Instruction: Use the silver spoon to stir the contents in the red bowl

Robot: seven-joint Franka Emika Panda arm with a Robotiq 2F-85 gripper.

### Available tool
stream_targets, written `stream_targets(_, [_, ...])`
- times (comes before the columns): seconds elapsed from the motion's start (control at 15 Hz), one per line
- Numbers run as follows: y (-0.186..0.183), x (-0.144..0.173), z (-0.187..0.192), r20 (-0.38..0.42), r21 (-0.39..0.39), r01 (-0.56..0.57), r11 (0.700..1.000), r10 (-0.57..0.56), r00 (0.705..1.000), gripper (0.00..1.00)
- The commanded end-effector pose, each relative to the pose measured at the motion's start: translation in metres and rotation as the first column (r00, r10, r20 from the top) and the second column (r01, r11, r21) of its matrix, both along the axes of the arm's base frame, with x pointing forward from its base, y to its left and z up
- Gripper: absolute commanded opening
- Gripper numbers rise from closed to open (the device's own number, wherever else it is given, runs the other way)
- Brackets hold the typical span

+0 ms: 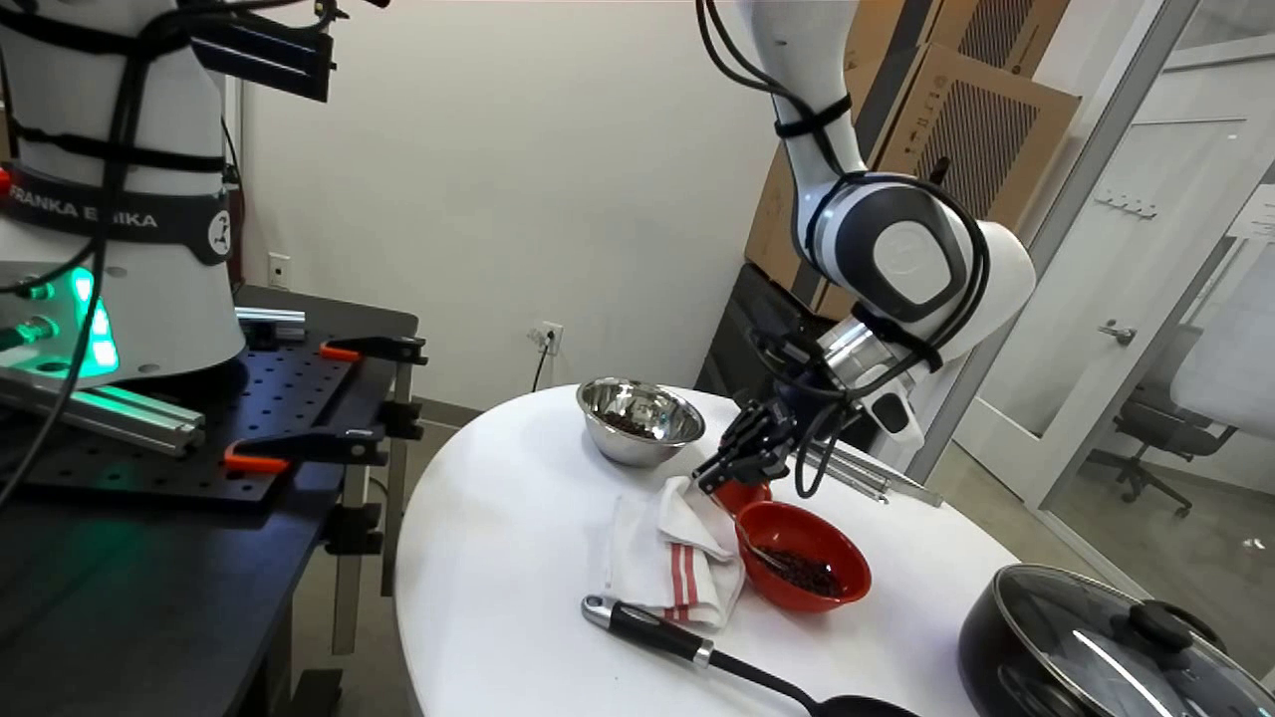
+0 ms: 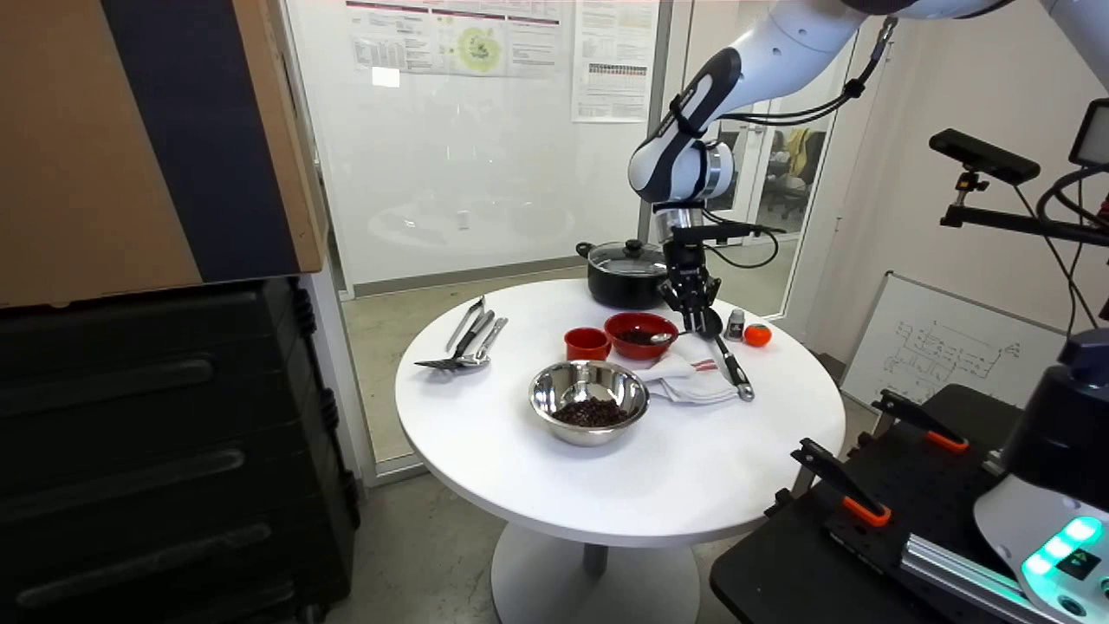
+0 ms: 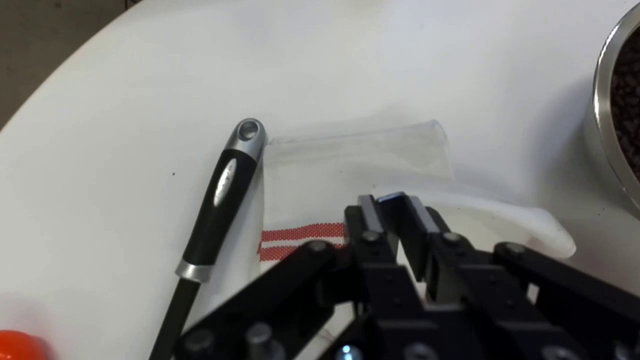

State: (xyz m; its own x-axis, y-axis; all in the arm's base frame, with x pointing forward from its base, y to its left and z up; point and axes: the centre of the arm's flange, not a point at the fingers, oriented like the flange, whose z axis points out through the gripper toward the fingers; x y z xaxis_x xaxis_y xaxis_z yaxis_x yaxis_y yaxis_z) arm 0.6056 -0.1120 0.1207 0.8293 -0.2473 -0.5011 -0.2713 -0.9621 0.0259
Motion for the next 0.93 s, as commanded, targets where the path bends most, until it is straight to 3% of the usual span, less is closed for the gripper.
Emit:
stream_targets(0.0, [-0.005,0.031,-0.012,-0.002,0.037,0.01,0.999,-0.01,1.0,0.04])
stream_targets(0.87, [-0.006,0.05,-0.035,-0.059,0.082,0.05,0.995,-0.046,0.997,0.04])
